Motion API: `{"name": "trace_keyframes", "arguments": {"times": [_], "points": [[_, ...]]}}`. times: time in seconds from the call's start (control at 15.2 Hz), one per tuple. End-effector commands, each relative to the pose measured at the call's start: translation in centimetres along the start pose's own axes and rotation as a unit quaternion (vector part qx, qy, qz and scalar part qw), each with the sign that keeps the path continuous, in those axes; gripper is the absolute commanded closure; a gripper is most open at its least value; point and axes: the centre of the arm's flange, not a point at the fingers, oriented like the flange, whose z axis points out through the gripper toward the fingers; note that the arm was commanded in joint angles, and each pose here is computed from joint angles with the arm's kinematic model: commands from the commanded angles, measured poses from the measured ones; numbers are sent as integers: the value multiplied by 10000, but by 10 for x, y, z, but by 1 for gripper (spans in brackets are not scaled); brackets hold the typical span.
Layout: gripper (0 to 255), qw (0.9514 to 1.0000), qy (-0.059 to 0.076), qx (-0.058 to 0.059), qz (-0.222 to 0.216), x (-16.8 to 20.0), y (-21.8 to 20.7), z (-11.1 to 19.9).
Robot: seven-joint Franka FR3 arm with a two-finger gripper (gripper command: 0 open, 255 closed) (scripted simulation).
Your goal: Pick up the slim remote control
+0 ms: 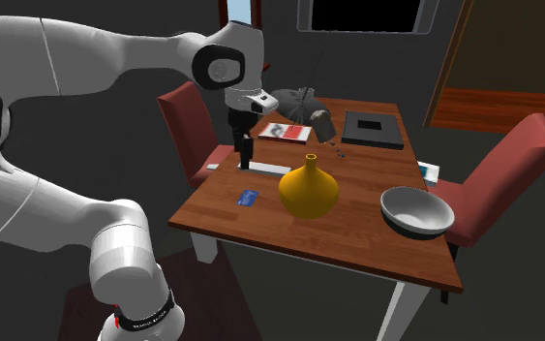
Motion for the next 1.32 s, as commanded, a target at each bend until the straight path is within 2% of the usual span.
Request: {"name": "trace_keyframes", "arguments": {"times": [0.0,0.53,0.86,1.19,1.25], "points": [[0,9998,48,-14,218,7,-24,13],[0,9946,218,-100,1014,46,-107,67],[0,9879,323,-154,1509,78,-155,100],[0,9791,423,-205,1978,114,-197,132],[0,9791,423,-205,1978,114,-196,137]]}}
